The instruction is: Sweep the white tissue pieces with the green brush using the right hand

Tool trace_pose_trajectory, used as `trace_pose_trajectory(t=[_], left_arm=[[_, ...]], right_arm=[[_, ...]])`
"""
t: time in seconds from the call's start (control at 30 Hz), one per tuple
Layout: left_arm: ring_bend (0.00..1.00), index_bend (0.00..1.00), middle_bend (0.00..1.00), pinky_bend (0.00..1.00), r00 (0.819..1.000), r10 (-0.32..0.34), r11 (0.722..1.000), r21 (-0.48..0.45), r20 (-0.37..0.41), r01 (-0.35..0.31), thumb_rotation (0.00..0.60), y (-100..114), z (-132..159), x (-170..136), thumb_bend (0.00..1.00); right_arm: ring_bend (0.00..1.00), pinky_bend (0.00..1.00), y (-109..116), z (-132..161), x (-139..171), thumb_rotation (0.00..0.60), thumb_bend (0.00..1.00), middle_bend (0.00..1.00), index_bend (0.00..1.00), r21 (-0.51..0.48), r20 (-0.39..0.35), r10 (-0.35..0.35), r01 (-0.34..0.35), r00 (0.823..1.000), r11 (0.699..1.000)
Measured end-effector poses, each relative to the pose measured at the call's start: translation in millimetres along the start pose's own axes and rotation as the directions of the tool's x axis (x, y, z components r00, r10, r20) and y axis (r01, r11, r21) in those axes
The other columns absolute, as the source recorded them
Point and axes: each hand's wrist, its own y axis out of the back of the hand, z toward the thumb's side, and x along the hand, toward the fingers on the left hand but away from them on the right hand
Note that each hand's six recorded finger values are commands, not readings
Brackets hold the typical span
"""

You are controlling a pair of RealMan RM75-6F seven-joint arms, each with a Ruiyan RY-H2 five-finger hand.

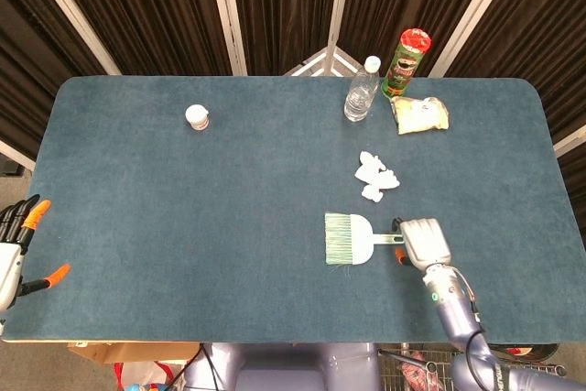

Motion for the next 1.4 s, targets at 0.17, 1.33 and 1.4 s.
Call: trace_pose_trajectory(t=[0.17, 1.33, 1.4], left_arm=[[0.0, 0.0, 0.0, 0.02, 1.0, -0.004, 1.0, -0.002, 0.0, 0.004, 0.6, 0, 0, 1, 0.0], [0.0, 0.0, 0.0, 0.02, 1.0, -0.015, 1.0, -0.012, 0.002, 0.015, 0.6, -1, 0, 2, 0.0], [0.0, 0.0, 0.0, 0.02, 1.0, -0.015, 1.0, -0.012, 0.003, 0.015, 0.6, -1, 0, 2, 0.0]], right_arm=[[1.0, 0.9, -5, 9, -6, 0.6, 0.35, 1.0, 0.44, -0.007, -0.001, 0.012, -0.012, 1.0, 1.0], [1.0, 0.9, -24, 12, -17, 0.6, 0.35, 1.0, 0.49, -0.019, 0.043, -0.005, 0.006, 0.999, 1.0], [1.0, 0.9, -25, 12, -17, 0.6, 0.35, 1.0, 0.48, -0.019, 0.044, -0.004, 0.005, 0.999, 1.0]])
